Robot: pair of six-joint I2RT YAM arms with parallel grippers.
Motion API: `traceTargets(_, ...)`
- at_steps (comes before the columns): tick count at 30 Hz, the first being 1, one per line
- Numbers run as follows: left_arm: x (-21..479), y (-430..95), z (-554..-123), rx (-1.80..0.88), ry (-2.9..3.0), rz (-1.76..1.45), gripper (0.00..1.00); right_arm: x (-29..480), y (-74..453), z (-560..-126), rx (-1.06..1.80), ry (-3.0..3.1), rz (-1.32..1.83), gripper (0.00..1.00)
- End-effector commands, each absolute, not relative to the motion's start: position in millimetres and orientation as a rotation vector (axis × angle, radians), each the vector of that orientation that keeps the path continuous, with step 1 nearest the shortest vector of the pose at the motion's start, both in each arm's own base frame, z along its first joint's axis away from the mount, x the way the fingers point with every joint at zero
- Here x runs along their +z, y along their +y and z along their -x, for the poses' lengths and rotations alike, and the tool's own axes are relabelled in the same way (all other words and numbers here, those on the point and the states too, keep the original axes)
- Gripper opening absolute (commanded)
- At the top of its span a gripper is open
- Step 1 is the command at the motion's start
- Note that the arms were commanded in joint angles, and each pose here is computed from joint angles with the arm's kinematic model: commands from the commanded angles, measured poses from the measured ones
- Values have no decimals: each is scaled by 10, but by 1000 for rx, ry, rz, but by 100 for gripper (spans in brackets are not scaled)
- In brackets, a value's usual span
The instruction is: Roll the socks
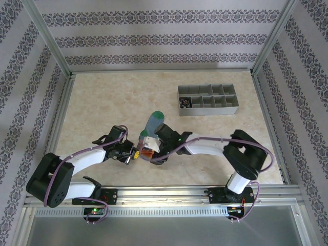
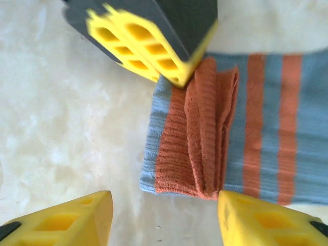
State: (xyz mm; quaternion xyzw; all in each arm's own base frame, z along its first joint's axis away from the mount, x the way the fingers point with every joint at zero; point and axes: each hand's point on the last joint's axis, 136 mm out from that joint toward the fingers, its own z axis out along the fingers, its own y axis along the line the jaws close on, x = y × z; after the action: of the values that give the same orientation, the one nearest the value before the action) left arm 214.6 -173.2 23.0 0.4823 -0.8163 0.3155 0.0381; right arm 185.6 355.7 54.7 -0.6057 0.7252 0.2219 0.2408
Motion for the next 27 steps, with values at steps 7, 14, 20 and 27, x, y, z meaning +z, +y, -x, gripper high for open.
traceTargets(7, 183, -1683, -2086, 860, -2491, -1507, 0, 460, 3674, -1964, 45, 1625, 1839, 56)
traceTargets(14, 199, -1705, -2109, 854, -2490, -1484, 0, 336, 3844, -2038, -7, 1586, 1889, 51)
traceTargets(20, 213, -1699, -2120, 867, -2479, -1478, 0, 110, 3812, -2111, -35, 1679, 1883, 35)
traceTargets(27, 311, -1684, -2147, 914, -2476, -1479, 0, 41, 3723, -2075, 58, 1821, 1859, 1)
